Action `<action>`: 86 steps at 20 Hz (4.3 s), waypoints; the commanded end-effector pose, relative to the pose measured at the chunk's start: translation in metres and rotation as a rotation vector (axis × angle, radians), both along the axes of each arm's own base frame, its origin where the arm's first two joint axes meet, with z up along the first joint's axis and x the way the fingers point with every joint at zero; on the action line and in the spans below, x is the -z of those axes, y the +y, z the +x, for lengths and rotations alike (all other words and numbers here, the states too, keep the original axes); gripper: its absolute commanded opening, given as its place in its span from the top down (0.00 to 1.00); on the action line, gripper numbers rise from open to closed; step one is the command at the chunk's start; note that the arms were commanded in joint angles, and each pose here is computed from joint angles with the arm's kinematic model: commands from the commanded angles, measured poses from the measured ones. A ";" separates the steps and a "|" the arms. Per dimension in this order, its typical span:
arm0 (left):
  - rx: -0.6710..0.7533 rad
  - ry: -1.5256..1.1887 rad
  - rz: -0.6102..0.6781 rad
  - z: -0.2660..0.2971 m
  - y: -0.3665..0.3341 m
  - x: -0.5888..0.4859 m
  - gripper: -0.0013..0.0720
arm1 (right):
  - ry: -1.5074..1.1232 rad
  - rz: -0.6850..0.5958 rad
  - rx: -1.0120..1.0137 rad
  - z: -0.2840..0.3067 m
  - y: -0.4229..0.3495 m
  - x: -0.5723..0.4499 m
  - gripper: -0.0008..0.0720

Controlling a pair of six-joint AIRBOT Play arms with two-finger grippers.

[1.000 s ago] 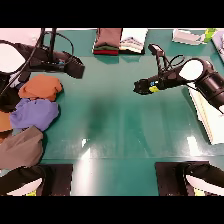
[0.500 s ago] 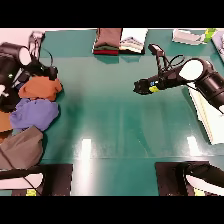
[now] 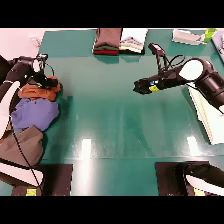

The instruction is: Fold the shirts.

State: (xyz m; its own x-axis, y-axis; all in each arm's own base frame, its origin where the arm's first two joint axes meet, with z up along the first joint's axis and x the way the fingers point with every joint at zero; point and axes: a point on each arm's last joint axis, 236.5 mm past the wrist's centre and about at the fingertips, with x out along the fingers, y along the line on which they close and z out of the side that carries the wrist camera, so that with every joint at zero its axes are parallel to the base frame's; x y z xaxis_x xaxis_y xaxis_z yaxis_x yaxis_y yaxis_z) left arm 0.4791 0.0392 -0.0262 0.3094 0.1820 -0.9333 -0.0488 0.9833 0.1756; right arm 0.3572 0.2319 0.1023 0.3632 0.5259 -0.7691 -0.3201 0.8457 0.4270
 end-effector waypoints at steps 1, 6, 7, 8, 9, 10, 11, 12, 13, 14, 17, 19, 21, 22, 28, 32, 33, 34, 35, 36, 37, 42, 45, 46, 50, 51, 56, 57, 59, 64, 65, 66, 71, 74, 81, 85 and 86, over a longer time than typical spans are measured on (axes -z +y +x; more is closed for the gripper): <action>-0.002 -0.070 0.006 0.008 0.003 -0.043 0.94 | -0.062 0.033 0.017 0.005 0.001 -0.019 0.96; 0.097 -0.537 0.018 -0.005 -0.022 -0.261 0.95 | -0.291 0.140 0.106 0.007 -0.021 -0.109 0.96; 0.135 -0.614 0.016 -0.021 -0.035 -0.298 0.95 | -0.324 0.152 0.130 0.007 -0.032 -0.130 0.96; 0.179 -0.680 0.006 -0.040 -0.052 -0.329 0.95 | -0.356 0.157 0.147 0.007 -0.043 -0.150 0.96; 0.229 -0.726 -0.006 -0.060 -0.069 -0.352 0.95 | -0.392 0.162 0.166 0.008 -0.053 -0.170 0.96; 0.275 -0.750 -0.025 -0.076 -0.086 -0.365 0.95 | -0.425 0.165 0.187 0.008 -0.064 -0.187 0.96; 0.328 -0.756 -0.050 -0.092 -0.107 -0.372 0.95 | -0.453 0.164 0.210 0.010 -0.075 -0.203 0.96; 0.380 -0.741 -0.073 -0.105 -0.126 -0.371 0.95 | -0.477 0.163 0.231 0.010 -0.085 -0.215 0.96; 0.436 -0.707 -0.094 -0.115 -0.148 -0.365 0.95 | -0.498 0.161 0.248 0.010 -0.094 -0.227 0.96; 0.499 -0.663 -0.117 -0.125 -0.172 -0.355 0.95 | -0.515 0.159 0.262 0.010 -0.100 -0.235 0.96; 0.687 -0.532 -0.155 -0.146 -0.245 -0.313 0.95 | -0.541 0.153 0.291 0.010 -0.114 -0.249 0.96; 0.828 -0.402 -0.172 -0.165 -0.295 -0.269 0.94 | -0.533 0.149 0.288 0.008 -0.114 -0.247 0.96; 0.955 -0.257 -0.198 -0.186 -0.340 -0.221 0.94 | -0.520 0.148 0.274 0.007 -0.109 -0.243 0.96; 1.004 -0.194 -0.207 -0.194 -0.358 -0.198 0.94 | -0.515 0.147 0.265 0.007 -0.106 -0.241 0.96; 0.945 -0.102 -0.088 -0.145 -0.349 -0.135 0.13 | -0.465 0.143 0.232 0.006 -0.093 -0.221 0.96; 0.604 -0.093 -0.081 -0.078 -0.249 -0.128 0.13 | -0.442 0.135 0.230 0.007 -0.093 -0.212 0.96; 0.550 -0.072 -0.100 -0.068 -0.233 -0.118 0.13 | -0.443 0.135 0.231 0.007 -0.093 -0.212 0.96; 0.515 -0.036 -0.116 -0.063 -0.224 -0.103 0.13 | -0.444 0.134 0.232 0.007 -0.093 -0.212 0.96; 0.491 0.011 -0.129 -0.061 -0.219 -0.083 0.13 | -0.446 0.130 0.233 0.008 -0.094 -0.212 0.96; 0.479 0.053 -0.132 -0.060 -0.217 -0.064 0.13 | -0.445 0.130 0.233 0.007 -0.094 -0.212 0.96; 0.468 0.094 -0.135 -0.059 -0.218 -0.043 0.13 | -0.444 0.129 0.233 0.007 -0.094 -0.212 0.96; 0.436 0.203 -0.226 -0.058 -0.244 0.026 0.13 | -0.430 0.123 0.227 0.005 -0.094 -0.208 0.96; 0.430 0.211 -0.265 -0.056 -0.254 0.038 0.13 | -0.420 0.119 0.225 0.006 -0.093 -0.205 0.96; 0.428 0.217 -0.276 -0.057 -0.257 0.042 0.13 | -0.415 0.118 0.224 0.007 -0.093 -0.203 0.96; 0.424 0.241 -0.281 -0.061 -0.257 0.048 0.16 | -0.378 0.108 0.219 0.012 -0.092 -0.191 0.96; 0.424 0.241 -0.281 -0.061 -0.257 0.048 0.44 | -0.361 0.102 0.216 0.013 -0.091 -0.186 0.96; 0.453 0.163 -0.212 -0.046 -0.245 0.019 0.94 | -0.166 -0.061 0.187 0.006 -0.107 -0.125 0.96; 0.459 0.132 -0.194 -0.040 -0.241 0.008 0.94 | -0.074 -0.126 0.176 -0.001 -0.115 -0.100 0.96; 0.465 0.086 -0.185 -0.035 -0.240 -0.011 0.94 | 0.094 -0.190 0.168 -0.015 -0.123 -0.050 0.96; 0.464 0.098 -0.184 -0.038 -0.239 -0.011 0.94 | 0.473 -0.233 0.216 -0.065 -0.121 0.091 0.31; 0.464 0.097 -0.184 -0.038 -0.239 -0.011 0.94 | 0.528 -0.225 0.212 -0.076 -0.113 0.113 0.31; 0.464 0.092 -0.186 -0.037 -0.239 -0.011 0.94 | 0.558 -0.220 0.203 -0.083 -0.104 0.129 0.31; 0.463 0.095 -0.189 -0.038 -0.240 -0.011 0.94 | 0.606 -0.254 0.175 -0.093 -0.068 0.177 0.33; 0.463 0.099 -0.188 -0.039 -0.239 -0.011 0.94 | 0.614 -0.269 0.157 -0.095 -0.057 0.190 0.42; 0.462 0.114 -0.183 -0.042 -0.237 -0.011 0.94 | 0.533 -0.256 0.146 -0.083 -0.046 0.188 0.96; 0.468 -0.018 -0.064 -0.027 -0.208 -0.065 0.94 | 0.375 -0.228 0.225 -0.051 -0.084 0.130 0.96; 0.464 -0.088 -0.050 -0.022 -0.201 -0.091 0.94 | 0.306 -0.240 0.256 -0.039 -0.104 0.101 0.96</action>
State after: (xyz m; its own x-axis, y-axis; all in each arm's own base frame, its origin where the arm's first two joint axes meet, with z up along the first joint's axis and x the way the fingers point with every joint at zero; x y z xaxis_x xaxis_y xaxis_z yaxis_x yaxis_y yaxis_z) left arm 0.4455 -0.1823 0.0210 0.3064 -0.0820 -0.9484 0.4065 0.9122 0.0524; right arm 0.2985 0.1635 -0.0444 0.0701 0.2875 -0.9552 0.0232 0.9568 0.2897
